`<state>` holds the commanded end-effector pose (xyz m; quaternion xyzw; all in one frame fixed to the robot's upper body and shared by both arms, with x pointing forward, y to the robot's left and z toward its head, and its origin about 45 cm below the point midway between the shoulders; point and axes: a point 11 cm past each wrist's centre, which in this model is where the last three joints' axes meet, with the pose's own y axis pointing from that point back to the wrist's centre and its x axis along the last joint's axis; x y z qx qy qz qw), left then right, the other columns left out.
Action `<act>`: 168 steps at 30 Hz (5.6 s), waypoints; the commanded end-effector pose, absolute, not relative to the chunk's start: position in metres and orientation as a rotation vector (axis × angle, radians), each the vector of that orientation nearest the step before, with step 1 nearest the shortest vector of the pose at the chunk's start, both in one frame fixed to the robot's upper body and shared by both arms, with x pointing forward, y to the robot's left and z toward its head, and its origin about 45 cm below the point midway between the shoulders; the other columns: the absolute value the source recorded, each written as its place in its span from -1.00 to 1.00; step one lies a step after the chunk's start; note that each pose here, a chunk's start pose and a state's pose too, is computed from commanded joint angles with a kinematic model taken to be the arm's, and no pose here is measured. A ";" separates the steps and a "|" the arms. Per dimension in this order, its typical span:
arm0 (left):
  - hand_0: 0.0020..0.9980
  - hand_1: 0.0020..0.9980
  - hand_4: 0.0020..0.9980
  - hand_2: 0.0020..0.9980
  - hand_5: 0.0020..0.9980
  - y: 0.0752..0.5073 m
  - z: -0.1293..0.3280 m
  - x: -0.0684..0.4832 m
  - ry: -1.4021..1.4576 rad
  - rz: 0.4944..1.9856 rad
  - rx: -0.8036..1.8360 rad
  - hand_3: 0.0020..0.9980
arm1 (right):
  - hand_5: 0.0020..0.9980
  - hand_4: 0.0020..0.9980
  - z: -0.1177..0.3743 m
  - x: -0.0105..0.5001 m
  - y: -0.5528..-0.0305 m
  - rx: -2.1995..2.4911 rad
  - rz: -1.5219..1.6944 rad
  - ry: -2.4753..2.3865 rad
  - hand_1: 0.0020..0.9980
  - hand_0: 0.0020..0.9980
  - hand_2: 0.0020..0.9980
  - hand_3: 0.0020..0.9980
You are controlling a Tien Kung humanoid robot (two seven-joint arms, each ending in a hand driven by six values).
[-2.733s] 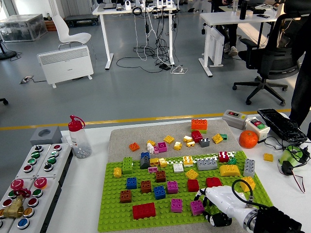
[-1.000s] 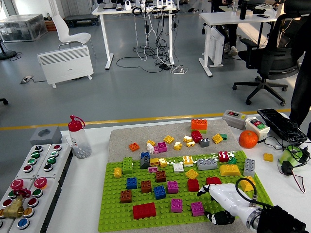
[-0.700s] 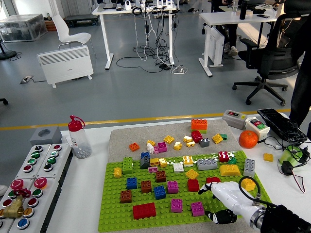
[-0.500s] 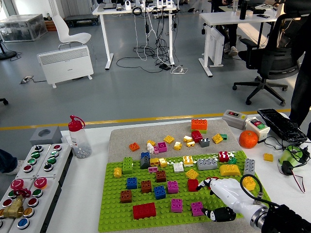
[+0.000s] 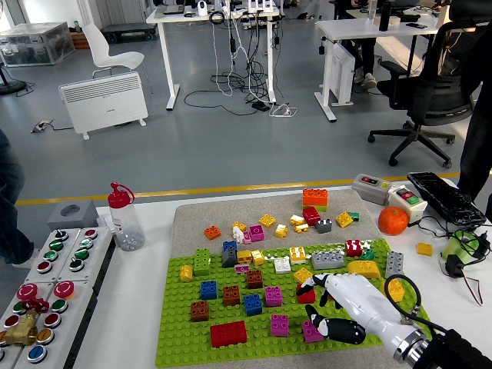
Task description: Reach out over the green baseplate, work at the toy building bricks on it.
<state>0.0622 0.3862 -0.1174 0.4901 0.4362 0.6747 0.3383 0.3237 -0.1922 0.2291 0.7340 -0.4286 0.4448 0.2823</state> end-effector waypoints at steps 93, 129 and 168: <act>0.34 0.23 -0.52 0.13 1.00 0.386 -0.117 0.062 1.133 1.755 1.283 -0.06 | -1.00 -0.86 0.191 0.325 -0.197 1.897 0.983 -1.015 -0.50 -0.65 0.17 0.05; 0.34 0.23 -0.52 0.13 1.00 0.386 -0.118 0.060 1.135 1.752 1.287 -0.06 | -0.44 0.36 0.210 0.356 -0.186 1.734 1.147 -1.266 0.41 0.35 0.47 0.49; 0.34 0.22 -0.52 0.12 1.00 0.387 -0.117 0.062 1.133 1.756 1.284 -0.08 | -0.61 0.29 0.208 0.342 -0.142 1.757 1.225 -1.026 0.32 0.11 0.46 0.44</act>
